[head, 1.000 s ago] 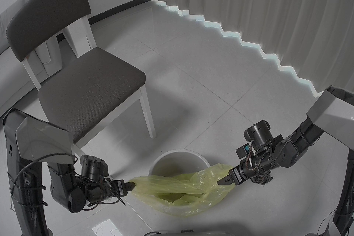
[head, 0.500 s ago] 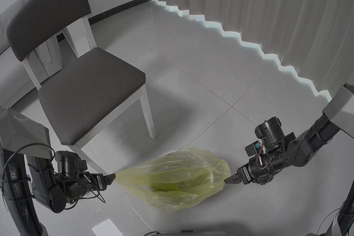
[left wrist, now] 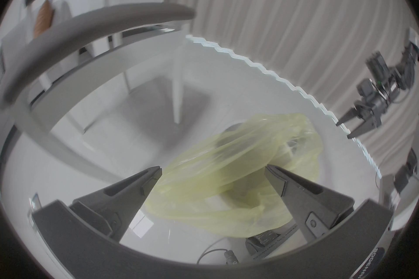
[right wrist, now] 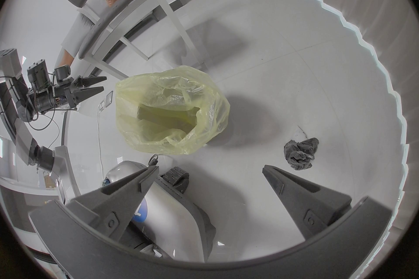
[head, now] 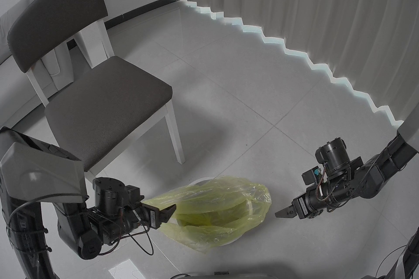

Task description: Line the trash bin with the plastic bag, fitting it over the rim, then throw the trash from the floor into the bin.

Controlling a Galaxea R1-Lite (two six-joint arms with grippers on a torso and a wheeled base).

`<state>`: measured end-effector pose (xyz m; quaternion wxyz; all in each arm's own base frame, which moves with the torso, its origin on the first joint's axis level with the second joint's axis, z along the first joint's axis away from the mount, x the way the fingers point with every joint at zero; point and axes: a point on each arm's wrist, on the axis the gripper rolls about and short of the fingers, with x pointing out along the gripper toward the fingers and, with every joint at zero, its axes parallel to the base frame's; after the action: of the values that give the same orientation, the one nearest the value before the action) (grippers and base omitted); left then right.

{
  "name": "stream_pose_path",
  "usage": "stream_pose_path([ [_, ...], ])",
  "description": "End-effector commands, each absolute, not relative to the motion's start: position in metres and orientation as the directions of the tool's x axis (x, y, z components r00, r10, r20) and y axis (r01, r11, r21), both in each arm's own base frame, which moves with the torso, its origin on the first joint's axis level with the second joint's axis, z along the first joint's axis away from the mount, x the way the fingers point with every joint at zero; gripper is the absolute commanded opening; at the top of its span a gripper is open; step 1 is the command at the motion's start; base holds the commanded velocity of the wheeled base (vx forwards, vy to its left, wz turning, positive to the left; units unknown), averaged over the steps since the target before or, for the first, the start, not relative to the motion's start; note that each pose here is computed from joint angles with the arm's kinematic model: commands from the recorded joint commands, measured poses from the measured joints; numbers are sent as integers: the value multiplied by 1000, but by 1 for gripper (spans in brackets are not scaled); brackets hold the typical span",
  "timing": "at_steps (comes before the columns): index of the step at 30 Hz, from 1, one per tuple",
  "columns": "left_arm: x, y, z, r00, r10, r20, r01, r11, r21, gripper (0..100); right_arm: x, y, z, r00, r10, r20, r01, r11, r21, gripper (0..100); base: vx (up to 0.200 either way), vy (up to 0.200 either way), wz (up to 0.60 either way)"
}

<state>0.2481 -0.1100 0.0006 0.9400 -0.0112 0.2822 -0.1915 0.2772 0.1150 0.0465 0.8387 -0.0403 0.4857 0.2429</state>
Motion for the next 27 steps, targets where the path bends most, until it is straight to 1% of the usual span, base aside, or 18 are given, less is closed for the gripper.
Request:
stream_pose_path([
  [1,259,-146,37,772,-468,-430,493,868,-59,100,260,100,59,434,369,-822,-428,887,171,100,0,0,0],
  [6,267,-156,38,736,-509,-447,544,837,-58,100,256,98,62,452,373,-810,-429,887,169,100,0,0,0],
  [8,267,-160,34,691,-564,-452,600,796,-75,100,254,97,64,464,377,-802,-432,886,168,100,0,0,0],
  [10,268,-160,32,679,-576,-455,617,784,-71,100,253,97,64,468,380,-798,-432,886,169,100,0,0,0],
  [11,272,-162,25,664,-584,-467,642,765,-43,100,252,96,65,473,384,-793,-434,885,170,100,0,0,0],
  [13,281,-165,16,662,-578,-478,652,758,-14,100,252,96,63,475,386,-790,-435,884,170,100,0,0,0],
  [20,309,-179,-13,660,-570,-489,662,749,20,100,250,92,61,469,411,-782,-441,876,195,100,0,0,0],
  [24,327,-181,-21,680,-562,-471,658,751,54,100,251,90,61,473,410,-780,-435,879,198,100,0,0,0],
  [27,328,-182,-25,675,-561,-480,662,747,58,100,251,90,61,470,419,-777,-442,874,204,100,0,0,0],
])
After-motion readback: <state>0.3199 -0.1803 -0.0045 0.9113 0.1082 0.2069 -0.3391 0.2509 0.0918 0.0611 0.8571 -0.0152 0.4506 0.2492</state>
